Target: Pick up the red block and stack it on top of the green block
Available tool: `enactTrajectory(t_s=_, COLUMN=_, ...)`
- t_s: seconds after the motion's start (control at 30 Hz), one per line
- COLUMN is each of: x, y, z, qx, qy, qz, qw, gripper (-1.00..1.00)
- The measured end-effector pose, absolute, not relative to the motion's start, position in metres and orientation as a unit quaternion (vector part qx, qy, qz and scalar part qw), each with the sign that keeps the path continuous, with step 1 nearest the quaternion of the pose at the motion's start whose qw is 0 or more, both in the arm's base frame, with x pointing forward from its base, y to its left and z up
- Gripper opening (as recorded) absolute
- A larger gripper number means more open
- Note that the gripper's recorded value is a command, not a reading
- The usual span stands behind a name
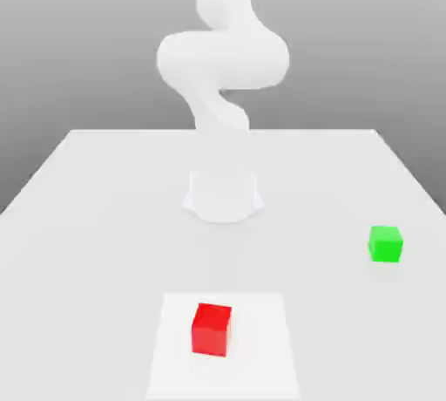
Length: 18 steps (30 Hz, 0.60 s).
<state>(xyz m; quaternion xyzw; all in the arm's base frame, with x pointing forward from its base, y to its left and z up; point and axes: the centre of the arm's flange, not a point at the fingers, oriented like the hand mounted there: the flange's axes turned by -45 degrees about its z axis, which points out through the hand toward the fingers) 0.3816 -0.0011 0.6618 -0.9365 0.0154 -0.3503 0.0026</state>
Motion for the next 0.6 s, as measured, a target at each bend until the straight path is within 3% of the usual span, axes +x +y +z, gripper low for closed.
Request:
enactTrajectory(t_s=0.13, x=0.426, y=-0.004, z=0.573, qx=-0.959, qy=0.030, qz=-0.283, qw=0.002, gripper=0.00)
enactTrajectory(t_s=0.3, x=0.453, y=-0.009, z=0.461, qx=-0.978, qy=0.049, qz=-0.201, qw=0.001, gripper=0.00)
enactTrajectory(t_s=0.6, x=0.431, y=-0.015, z=0.266, qx=-0.995, qy=0.082, qz=-0.049, qw=0.000, gripper=0.00)
